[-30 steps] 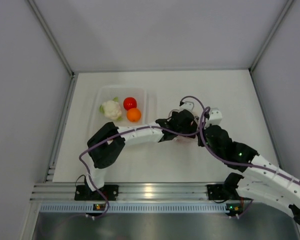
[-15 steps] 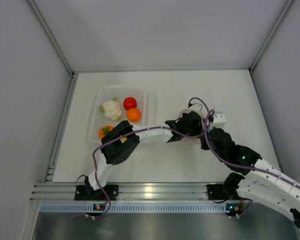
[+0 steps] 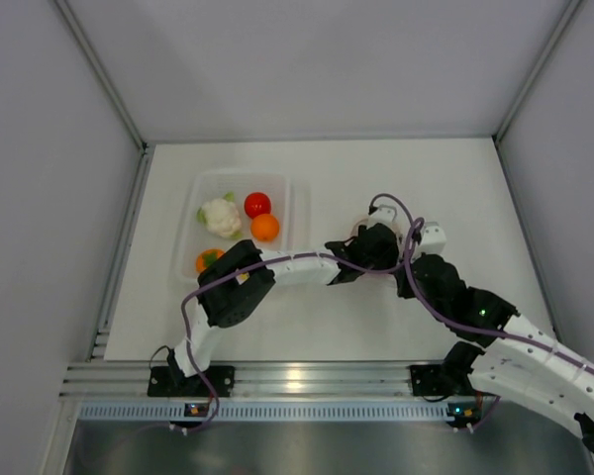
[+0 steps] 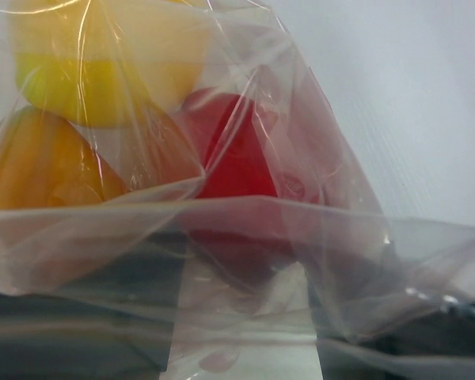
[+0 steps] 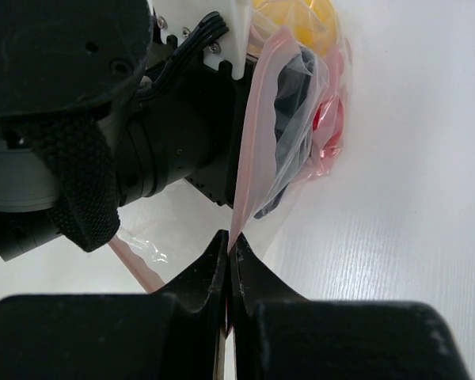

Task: Open the zip-top bag and remove the fake food
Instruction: Pick up the fake fruit from the zipper food storage bag.

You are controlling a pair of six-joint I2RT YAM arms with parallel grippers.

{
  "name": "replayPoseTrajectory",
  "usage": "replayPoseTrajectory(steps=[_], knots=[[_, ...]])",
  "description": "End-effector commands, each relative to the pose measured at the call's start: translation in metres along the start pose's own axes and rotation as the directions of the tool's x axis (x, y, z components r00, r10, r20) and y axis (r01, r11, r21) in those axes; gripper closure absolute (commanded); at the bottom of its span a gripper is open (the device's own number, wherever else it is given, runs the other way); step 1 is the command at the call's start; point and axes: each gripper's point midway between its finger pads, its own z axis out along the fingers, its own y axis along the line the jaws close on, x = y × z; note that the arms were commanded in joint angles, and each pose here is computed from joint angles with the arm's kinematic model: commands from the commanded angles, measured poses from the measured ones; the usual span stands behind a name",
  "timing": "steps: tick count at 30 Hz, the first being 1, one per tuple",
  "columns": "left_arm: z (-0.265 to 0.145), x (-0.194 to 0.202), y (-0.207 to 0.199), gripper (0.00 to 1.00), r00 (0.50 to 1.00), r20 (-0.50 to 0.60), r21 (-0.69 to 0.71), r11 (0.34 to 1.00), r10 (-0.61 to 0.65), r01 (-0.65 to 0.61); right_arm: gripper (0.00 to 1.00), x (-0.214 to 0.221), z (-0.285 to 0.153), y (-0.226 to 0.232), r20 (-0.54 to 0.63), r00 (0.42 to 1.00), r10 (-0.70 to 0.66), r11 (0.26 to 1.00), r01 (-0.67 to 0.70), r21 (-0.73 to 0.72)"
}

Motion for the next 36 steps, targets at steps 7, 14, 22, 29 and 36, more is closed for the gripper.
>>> replayPoseTrajectory(steps=[7, 14, 22, 29, 36], knots=[[-0.056, -0.022, 0.018, 1.0, 0.995, 0.094, -0.087, 0.996, 0.02, -0.012, 1.0, -0.015, 0.001, 0.015, 0.024, 1.0, -0.004, 0.999, 0.006, -0.047], [-0.087, -0.016, 0.02, 1.0, 0.993, 0.109, -0.094, 0.995, 0.047, -0.037, 1.0, -0.04, 0.006, 0.012, 0.06, 0.998, -0.029, 0.999, 0.027, 0.032], [-0.099, 0.011, 0.02, 0.81, 0.995, 0.064, -0.076, 0.994, 0.079, -0.074, 1.0, -0.062, 0.0, 0.02, 0.102, 0.994, -0.033, 0.999, 0.033, 0.007], [-0.088, 0.008, 0.019, 0.46, 0.989, 0.064, -0.094, 0.988, 0.129, -0.123, 1.0, -0.059, -0.01, 0.032, 0.117, 0.993, -0.005, 0.994, 0.018, -0.11], [-0.07, -0.007, 0.007, 0.25, 0.967, 0.087, -0.082, 0.969, 0.238, -0.232, 1.0, -0.048, -0.02, 0.014, 0.088, 0.996, -0.034, 0.997, 0.04, -0.063]])
